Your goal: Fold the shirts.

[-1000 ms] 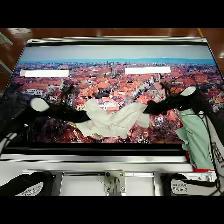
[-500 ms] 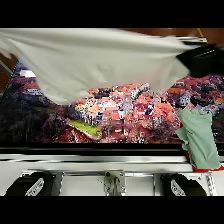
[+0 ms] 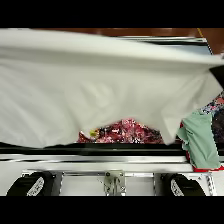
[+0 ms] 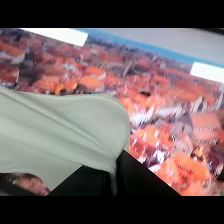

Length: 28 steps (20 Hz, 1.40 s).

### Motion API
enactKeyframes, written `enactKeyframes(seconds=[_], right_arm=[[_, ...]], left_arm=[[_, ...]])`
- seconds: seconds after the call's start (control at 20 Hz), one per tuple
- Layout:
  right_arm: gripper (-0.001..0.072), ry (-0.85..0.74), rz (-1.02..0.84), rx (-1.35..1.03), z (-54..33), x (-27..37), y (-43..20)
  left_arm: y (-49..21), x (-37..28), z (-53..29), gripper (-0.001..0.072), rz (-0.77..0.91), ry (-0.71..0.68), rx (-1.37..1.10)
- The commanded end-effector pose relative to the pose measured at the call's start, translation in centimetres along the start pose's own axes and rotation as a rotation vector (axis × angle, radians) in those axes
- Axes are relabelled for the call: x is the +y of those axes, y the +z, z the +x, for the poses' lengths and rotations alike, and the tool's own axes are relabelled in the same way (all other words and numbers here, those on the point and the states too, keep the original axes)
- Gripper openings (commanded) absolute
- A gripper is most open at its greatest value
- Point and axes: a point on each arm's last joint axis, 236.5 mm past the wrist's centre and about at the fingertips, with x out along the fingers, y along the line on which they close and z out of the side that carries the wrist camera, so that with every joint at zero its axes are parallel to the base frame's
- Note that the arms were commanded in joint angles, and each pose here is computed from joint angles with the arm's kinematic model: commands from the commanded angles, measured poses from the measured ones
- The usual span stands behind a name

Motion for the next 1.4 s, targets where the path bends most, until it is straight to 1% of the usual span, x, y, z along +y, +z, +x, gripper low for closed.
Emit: enactKeyframes(seconds=[0.0, 0.1, 0.25, 0.4, 0.5, 0.6, 0.7, 0.8, 0.95, 1.05, 1.1, 1.15, 1.2, 1.25, 1.35], right_arm=[[0.0072, -0.006, 0.132, 0.378, 2.6, -1.7, -7.3], [0.0072, 0.03, 0.196, 0.534, 6.1, -2.4, -10.3], [0.0072, 0.05, 0.281, 0.639, 13.9, -4.4, -14.0], [0.0072, 0.029, 0.359, 0.624, 23.7, -7.7, -16.1], [0.0072, 0.024, 0.433, 0.538, 30.4, -9.5, -16.3], [0.0072, 0.058, 0.554, 0.457, 35.0, -9.6, -16.1], [0.0072, 0.113, 0.68, 0.397, 38.1, -8.9, -15.6], [0.0072, 0.146, 0.756, 0.406, 39.8, -8.3, -16.5], [0.0072, 0.153, 0.772, 0.492, 41.4, -6.4, -19.1], [0.0074, 0.177, 0.756, 0.52, 42.1, -4.4, -19.6], [0.0117, 0.18, 0.755, 0.506, 42.3, -4.1, -19.2], [0.0335, 0.187, 0.756, 0.494, 42.1, -4.0, -18.6], [0.0594, 0.195, 0.741, 0.494, 41.2, -4.4, -17.9], [0.0635, 0.208, 0.705, 0.503, 40.0, -5.0, -17.2], [0.0635, 0.193, 0.612, 0.564, 36.0, -7.6, -16.8]], left_arm=[[-5.5, 3.2, 2.2, 0.0042, -0.022, 0.092, 0.2], [-9.2, 3.8, 4.7, 0.0042, -0.058, 0.078, 0.309], [-16.4, 5.7, 9.6, 0.0042, -0.117, 0.083, 0.486], [-21.5, 8.3, 16.1, 0.0042, -0.175, 0.109, 0.533], [-24.2, 9.9, 20.2, 0.0042, -0.21, 0.12, 0.565], [-27.2, 10.9, 23.7, 0.0042, -0.247, 0.116, 0.619], [-30.7, 10.7, 26.4, 0.0042, -0.314, 0.083, 0.693], [-34.1, 9.4, 28.6, 0.0042, -0.413, 0.026, 0.766], [-38.0, 6.8, 31.2, 0.0042, -0.579, -0.061, 0.845], [-39.5, 5.4, 31.8, 0.0047, -0.659, -0.105, 0.887], [-39.9, 5.1, 31.6, 0.0167, -0.678, -0.118, 0.911], [-40.1, 5.3, 31.0, 0.0444, -0.679, -0.12, 0.934], [-40.3, 6.1, 29.6, 0.065, -0.667, -0.113, 0.982], [-40.6, 7.7, 27.7, 0.0652, -0.661, -0.084, 1.052], [-40.6, 11.2, 23.4, 0.0646, -0.659, -0.034, 1.163]])
